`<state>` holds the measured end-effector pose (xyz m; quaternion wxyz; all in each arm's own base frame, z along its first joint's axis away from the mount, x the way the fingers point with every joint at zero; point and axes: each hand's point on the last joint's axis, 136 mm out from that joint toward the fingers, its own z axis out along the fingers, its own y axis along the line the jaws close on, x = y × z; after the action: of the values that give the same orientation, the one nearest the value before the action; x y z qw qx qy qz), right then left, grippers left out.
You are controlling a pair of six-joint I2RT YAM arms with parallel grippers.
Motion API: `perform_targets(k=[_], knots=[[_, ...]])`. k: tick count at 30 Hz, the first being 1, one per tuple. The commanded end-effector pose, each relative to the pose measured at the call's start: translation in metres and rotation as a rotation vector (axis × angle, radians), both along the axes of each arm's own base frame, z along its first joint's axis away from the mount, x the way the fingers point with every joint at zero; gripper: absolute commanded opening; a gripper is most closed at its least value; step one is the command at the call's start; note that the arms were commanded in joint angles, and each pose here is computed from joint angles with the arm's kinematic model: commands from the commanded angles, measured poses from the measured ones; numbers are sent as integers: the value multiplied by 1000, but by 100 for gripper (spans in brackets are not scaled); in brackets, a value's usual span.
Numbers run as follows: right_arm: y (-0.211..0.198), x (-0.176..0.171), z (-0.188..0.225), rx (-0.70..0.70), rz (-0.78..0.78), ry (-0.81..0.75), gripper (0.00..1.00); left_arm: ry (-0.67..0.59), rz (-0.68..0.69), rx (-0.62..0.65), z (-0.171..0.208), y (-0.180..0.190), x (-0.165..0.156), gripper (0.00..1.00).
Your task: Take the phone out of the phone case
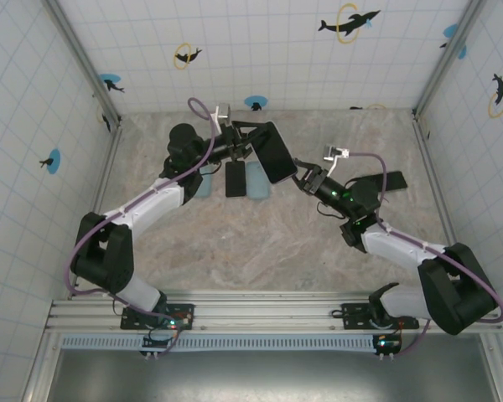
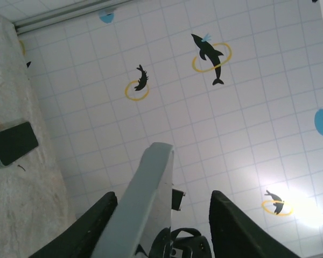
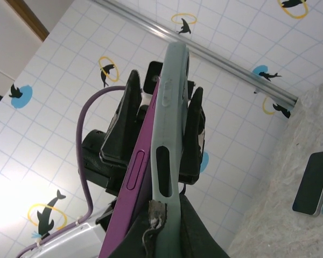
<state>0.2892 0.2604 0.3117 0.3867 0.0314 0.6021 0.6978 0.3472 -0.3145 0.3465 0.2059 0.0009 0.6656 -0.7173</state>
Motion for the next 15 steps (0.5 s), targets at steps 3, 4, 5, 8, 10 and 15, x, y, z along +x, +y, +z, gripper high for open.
perform_targets(k=[3,4,5,8,10,15], knots=[[-22,10,20,121,-130,-20,5,31,25,42,-17,1,2,61],[-25,13,18,130,-152,-6,4,39,31,45,-20,2,1,61],[-26,15,16,135,-168,6,4,49,37,48,-23,4,0,61],[-33,23,13,151,-233,31,4,80,68,54,-30,8,-3,61],[-40,29,11,168,-302,46,4,122,87,71,-43,9,-9,62],[-50,41,6,188,-446,65,3,182,140,49,-48,6,-28,62]])
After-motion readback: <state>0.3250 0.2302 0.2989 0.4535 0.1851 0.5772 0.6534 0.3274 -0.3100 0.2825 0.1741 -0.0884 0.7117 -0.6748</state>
